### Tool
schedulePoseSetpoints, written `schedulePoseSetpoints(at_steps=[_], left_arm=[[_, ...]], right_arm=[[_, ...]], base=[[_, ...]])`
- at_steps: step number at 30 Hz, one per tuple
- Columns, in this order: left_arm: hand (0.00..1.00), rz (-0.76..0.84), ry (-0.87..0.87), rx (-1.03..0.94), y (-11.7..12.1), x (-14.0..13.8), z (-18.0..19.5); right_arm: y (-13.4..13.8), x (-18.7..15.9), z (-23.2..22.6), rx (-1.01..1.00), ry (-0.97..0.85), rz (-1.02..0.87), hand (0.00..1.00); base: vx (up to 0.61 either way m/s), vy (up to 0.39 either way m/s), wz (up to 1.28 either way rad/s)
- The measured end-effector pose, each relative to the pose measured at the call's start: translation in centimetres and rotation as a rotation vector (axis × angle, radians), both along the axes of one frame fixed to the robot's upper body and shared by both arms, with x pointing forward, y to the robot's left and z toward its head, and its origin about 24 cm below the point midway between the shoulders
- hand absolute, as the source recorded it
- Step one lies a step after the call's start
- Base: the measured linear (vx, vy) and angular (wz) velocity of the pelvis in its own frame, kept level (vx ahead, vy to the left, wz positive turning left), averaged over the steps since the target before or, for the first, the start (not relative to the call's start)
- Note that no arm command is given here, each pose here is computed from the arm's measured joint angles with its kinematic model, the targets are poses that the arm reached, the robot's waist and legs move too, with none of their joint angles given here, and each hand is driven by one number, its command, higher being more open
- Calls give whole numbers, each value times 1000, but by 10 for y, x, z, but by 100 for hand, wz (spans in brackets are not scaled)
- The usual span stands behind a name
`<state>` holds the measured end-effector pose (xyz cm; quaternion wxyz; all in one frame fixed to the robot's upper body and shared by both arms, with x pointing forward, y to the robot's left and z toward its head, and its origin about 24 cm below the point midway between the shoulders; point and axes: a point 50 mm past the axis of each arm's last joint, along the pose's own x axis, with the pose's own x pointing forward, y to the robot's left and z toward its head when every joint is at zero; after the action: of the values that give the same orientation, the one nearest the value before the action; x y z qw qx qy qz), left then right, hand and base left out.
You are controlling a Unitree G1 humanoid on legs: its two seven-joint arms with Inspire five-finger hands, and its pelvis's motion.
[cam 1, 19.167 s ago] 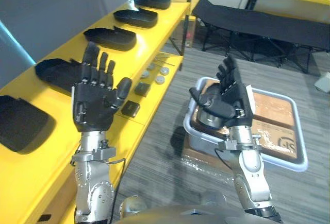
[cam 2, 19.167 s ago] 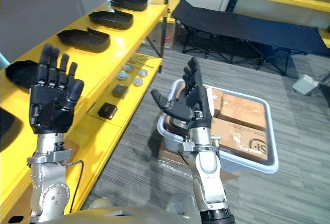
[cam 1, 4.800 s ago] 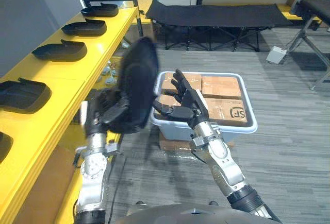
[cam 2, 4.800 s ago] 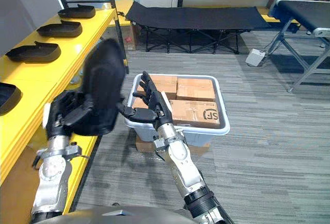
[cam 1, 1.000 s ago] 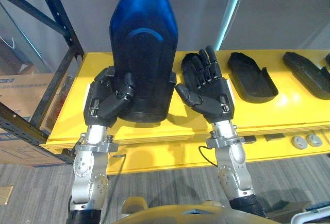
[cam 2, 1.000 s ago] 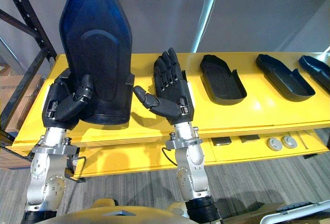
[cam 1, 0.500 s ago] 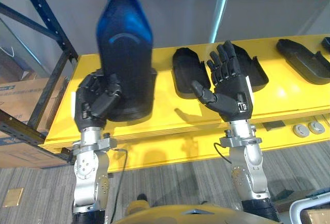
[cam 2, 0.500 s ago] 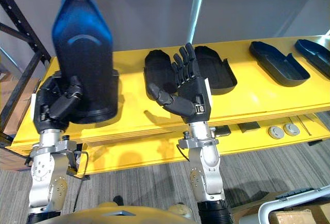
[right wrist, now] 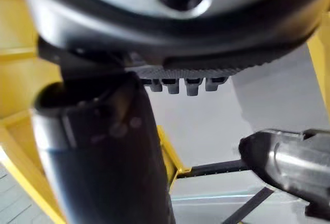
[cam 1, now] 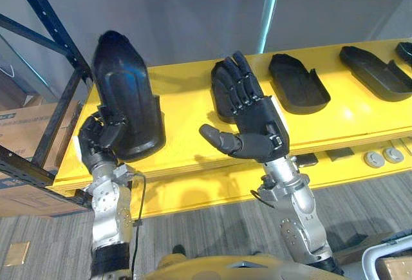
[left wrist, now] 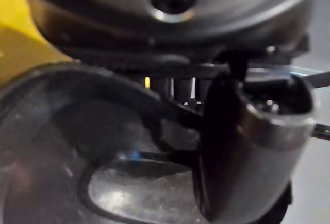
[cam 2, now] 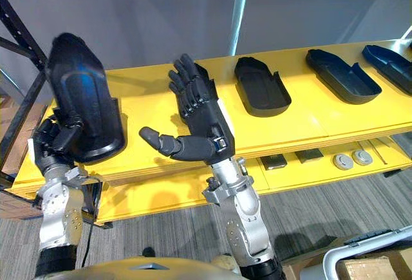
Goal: Walk over and take three plastic housings, then place them on the shelf
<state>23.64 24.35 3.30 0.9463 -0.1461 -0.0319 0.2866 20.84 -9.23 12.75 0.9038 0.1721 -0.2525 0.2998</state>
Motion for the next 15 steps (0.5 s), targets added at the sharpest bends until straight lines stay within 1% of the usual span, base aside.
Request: schedulePoseSetpoints(at_steps=[2,7,10,15], left_arm=[[0,-10,-9,-35,-2,8,0],[0,-75,-21,-82,-14,52,9],[0,-100,-30,-108,-20,73,20],[0,-102,-10,-89,-16,98,43]], right_arm=[[7,3,9,-10,-51,53,100],[35,7,22,-12,-97,211,100],[47,8,29,-34,-134,279,100],[58,9,42,-55,-186,337,100]], base=[[-68,2,-6],[-86,-2,0],[-84,12,3],[-73,0,-4]])
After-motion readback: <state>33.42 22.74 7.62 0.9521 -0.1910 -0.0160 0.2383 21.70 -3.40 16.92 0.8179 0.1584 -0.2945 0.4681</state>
